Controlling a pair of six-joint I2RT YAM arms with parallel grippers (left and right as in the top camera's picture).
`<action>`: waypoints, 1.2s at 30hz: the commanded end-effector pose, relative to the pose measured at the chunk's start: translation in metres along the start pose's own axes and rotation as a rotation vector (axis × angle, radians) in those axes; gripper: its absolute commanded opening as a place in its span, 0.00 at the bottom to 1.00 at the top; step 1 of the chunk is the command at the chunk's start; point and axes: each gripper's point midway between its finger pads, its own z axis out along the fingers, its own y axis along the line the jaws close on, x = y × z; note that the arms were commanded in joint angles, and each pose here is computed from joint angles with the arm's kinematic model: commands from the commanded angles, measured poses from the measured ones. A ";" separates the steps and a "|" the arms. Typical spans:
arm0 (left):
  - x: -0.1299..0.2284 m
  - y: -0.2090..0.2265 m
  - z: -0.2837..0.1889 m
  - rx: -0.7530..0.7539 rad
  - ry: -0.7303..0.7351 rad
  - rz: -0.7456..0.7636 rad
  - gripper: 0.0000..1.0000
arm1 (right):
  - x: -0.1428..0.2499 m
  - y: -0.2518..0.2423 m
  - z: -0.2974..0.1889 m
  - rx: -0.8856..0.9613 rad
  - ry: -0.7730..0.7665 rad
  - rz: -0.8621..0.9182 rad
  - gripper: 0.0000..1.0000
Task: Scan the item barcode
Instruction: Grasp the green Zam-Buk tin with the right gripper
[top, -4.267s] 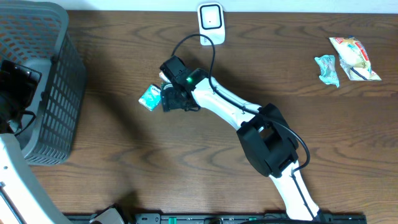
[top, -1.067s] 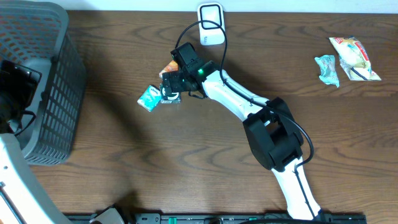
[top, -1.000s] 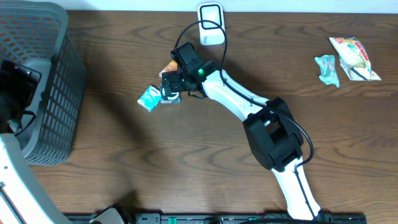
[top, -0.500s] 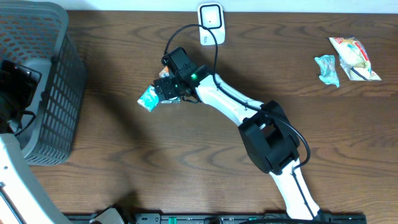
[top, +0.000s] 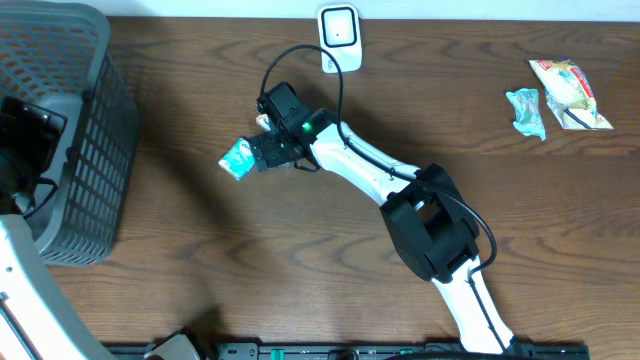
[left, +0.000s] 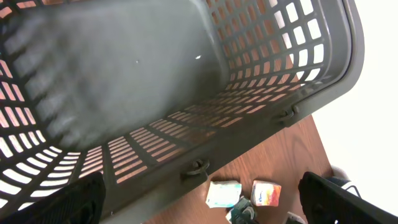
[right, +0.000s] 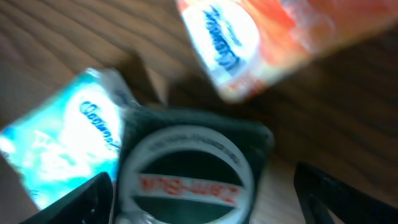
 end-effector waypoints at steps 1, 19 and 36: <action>-0.003 -0.001 -0.006 0.006 -0.020 -0.009 0.98 | 0.010 -0.013 0.006 0.063 0.033 -0.007 0.84; -0.003 -0.001 -0.006 0.006 -0.020 -0.009 0.98 | 0.043 -0.027 -0.026 0.122 0.188 0.003 0.75; -0.003 -0.001 -0.006 0.006 -0.020 -0.009 0.98 | -0.004 -0.010 -0.034 0.057 0.015 -0.369 0.94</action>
